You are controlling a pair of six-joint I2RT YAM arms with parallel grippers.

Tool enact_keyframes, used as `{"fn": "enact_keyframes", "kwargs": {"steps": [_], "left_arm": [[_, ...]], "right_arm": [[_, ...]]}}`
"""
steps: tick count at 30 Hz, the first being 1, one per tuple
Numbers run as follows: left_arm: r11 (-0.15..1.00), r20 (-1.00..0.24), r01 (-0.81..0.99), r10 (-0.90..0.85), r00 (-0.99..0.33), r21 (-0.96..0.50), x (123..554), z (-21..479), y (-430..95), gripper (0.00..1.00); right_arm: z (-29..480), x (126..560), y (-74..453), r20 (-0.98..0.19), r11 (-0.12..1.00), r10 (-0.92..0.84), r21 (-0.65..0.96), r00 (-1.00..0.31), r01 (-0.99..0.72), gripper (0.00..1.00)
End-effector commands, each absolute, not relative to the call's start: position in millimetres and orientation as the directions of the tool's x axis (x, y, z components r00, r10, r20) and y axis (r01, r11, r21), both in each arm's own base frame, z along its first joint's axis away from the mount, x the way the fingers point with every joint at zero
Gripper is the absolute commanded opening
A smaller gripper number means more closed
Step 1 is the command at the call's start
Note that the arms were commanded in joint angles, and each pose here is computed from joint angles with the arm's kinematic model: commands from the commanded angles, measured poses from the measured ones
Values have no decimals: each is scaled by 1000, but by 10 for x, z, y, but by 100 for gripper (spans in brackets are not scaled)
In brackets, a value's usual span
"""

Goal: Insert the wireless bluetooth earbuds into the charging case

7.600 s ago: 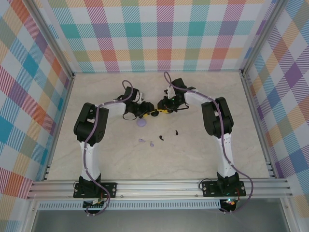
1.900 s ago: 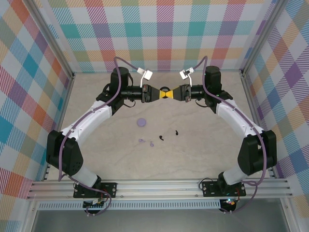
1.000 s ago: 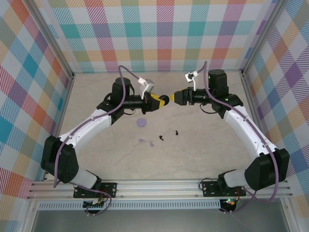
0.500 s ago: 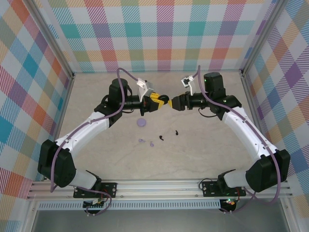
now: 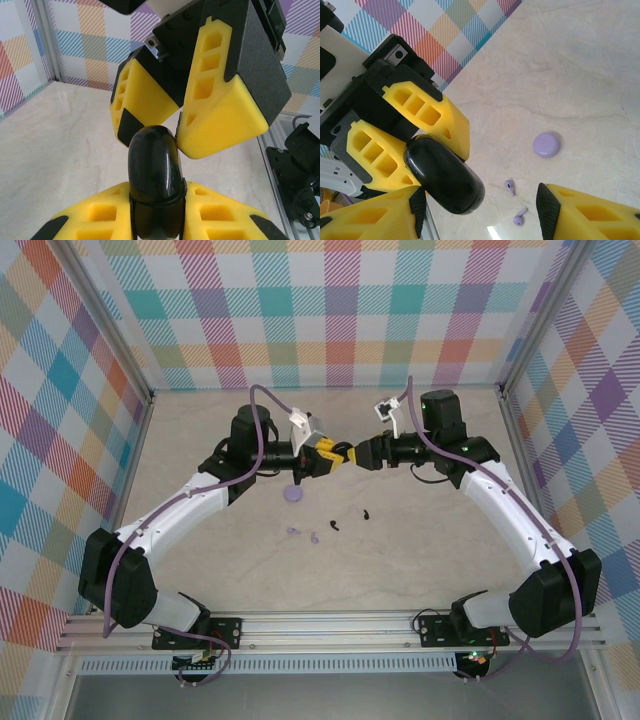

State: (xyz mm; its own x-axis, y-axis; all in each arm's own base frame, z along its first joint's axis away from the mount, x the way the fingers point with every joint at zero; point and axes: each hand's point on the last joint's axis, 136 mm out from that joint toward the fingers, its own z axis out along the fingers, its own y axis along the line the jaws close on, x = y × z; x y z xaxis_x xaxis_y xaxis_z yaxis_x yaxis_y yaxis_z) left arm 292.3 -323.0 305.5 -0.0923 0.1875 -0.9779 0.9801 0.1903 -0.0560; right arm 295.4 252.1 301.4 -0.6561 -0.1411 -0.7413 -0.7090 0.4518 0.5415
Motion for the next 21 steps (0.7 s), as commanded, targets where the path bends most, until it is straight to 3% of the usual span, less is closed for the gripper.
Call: {"fn": "enact_keyframes", "kwargs": {"steps": [1, 21], "left_arm": [[98, -986, 995, 166, -9, 7, 2717, 3261, -3320, 13], [81, -984, 997, 177, -11, 4, 2669, 3246, -3321, 13]], "right_arm": [[3115, 3013, 2525, -772, 471, -141, 498, -620, -728, 62], [3060, 3129, 2464, -764, 539, -123, 484, -633, -689, 63]]}}
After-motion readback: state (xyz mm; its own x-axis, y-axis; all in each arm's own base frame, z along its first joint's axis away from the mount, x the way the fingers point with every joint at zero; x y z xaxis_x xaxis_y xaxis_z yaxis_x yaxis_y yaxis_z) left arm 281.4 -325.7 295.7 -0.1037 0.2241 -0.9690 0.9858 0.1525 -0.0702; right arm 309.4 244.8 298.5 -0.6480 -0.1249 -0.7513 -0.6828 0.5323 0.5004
